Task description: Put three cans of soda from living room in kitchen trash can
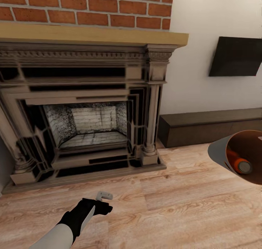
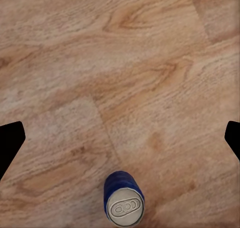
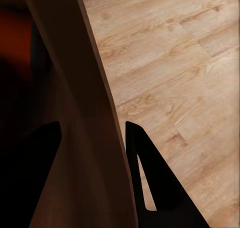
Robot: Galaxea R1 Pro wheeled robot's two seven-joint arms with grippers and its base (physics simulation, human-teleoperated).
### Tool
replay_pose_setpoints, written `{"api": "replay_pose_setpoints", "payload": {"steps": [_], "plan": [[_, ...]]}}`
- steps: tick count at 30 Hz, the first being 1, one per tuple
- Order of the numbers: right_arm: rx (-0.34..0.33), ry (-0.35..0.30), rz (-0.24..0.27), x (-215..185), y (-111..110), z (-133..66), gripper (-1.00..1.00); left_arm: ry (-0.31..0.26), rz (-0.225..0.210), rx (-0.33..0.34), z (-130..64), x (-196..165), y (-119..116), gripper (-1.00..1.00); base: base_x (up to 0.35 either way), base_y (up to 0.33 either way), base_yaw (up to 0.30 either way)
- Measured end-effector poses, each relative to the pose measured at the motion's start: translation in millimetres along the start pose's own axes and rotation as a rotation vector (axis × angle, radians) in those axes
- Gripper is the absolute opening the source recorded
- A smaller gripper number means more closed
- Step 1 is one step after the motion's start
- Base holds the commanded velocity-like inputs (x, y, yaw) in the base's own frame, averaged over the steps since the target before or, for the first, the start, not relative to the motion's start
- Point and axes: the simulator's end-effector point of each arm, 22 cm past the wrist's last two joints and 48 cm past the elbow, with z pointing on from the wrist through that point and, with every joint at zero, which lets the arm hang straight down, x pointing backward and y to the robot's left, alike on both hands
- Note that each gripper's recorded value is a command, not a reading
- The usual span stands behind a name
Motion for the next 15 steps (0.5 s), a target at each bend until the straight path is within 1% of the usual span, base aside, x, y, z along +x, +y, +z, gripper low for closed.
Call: {"api": "replay_pose_setpoints", "payload": {"steps": [4, 11, 15], "plan": [[-0.005, -0.001, 0.003, 0, 1, -0.3, -1.00, -0.001, 0.000, 0.000, -0.2, 0, 0, 1.00, 0.000, 0.000, -0.012], [-0.003, 0.000, 0.002, 14, 1, 7.3, -1.00, -0.001, 0.001, 0.000, 11.1, 11, 0, 1.00, 0.000, 0.000, -0.002], [-0.005, -0.001, 0.003, 14, 1, 7.3, -1.00, -0.001, 0.000, 0.000, 11.1, 11, 0, 1.00, 0.000, 0.000, 0.000]]}}
